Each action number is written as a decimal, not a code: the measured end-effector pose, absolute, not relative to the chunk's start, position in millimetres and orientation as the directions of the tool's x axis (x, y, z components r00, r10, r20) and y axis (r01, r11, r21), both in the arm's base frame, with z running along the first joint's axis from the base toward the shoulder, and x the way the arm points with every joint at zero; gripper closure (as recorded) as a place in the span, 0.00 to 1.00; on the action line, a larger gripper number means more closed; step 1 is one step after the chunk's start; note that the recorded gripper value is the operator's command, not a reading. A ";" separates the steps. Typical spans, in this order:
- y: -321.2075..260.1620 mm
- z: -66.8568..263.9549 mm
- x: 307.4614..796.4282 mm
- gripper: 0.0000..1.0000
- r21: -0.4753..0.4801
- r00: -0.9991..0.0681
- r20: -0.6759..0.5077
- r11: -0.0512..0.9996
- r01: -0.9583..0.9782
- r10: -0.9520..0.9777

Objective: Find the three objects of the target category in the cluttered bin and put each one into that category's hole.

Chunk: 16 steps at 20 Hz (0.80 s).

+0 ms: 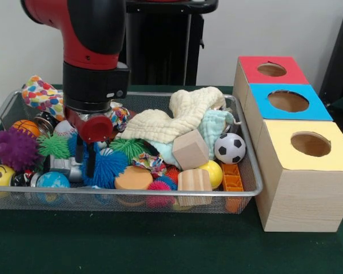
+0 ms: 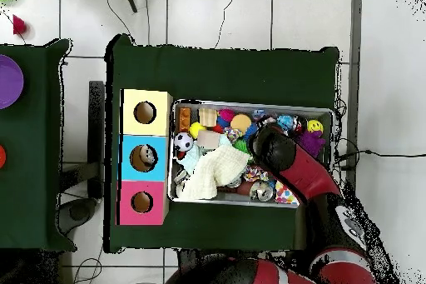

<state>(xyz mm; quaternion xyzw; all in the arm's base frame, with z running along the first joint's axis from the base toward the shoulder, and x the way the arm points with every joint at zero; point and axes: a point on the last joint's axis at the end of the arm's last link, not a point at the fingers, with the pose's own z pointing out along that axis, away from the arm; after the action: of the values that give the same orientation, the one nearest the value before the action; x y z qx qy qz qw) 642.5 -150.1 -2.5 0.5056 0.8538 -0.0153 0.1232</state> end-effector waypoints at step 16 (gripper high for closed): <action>-150.1 -29.7 641.6 0.00 0.129 -0.435 -0.209 0.466 0.875 0.876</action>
<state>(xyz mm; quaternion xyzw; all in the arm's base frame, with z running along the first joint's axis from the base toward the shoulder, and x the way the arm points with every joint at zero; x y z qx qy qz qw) 641.6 -150.1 -29.7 0.5167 0.8472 0.0005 0.1238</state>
